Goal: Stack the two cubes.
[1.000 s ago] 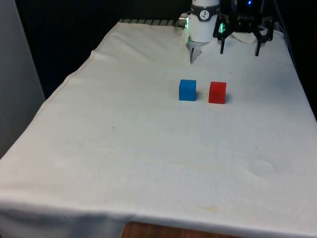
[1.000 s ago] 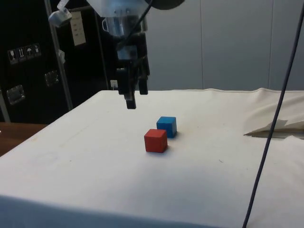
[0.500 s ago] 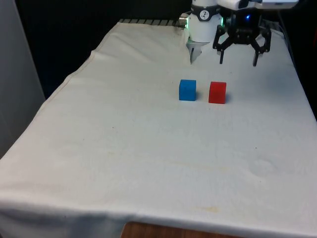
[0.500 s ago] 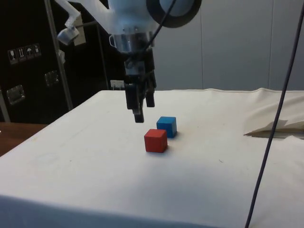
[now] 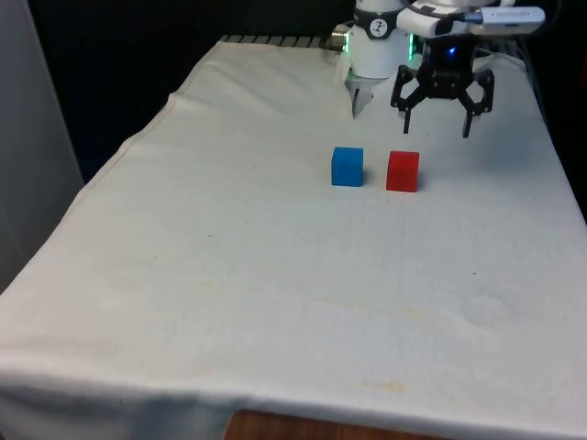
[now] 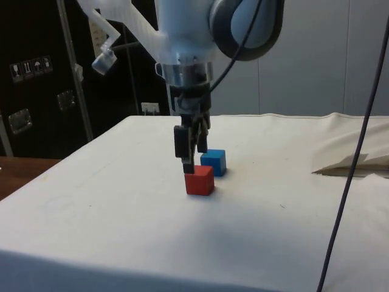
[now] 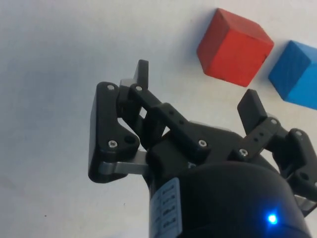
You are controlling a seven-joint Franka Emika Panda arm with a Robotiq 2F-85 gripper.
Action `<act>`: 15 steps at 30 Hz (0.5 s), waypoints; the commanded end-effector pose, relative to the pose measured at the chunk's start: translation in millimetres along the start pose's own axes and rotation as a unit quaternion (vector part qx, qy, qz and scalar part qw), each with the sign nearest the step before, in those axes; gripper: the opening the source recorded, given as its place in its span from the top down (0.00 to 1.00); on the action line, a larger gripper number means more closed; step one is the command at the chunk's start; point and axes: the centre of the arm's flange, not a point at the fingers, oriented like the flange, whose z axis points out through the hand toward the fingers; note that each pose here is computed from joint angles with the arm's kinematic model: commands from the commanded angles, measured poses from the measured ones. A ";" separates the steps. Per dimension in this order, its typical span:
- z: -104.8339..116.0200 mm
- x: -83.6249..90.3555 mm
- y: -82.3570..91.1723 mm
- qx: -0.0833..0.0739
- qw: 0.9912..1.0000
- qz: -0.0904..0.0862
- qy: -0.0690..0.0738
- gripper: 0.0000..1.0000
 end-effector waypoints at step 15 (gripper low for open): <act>15.3 -5.5 3.6 0.002 1.000 0.001 0.006 0.00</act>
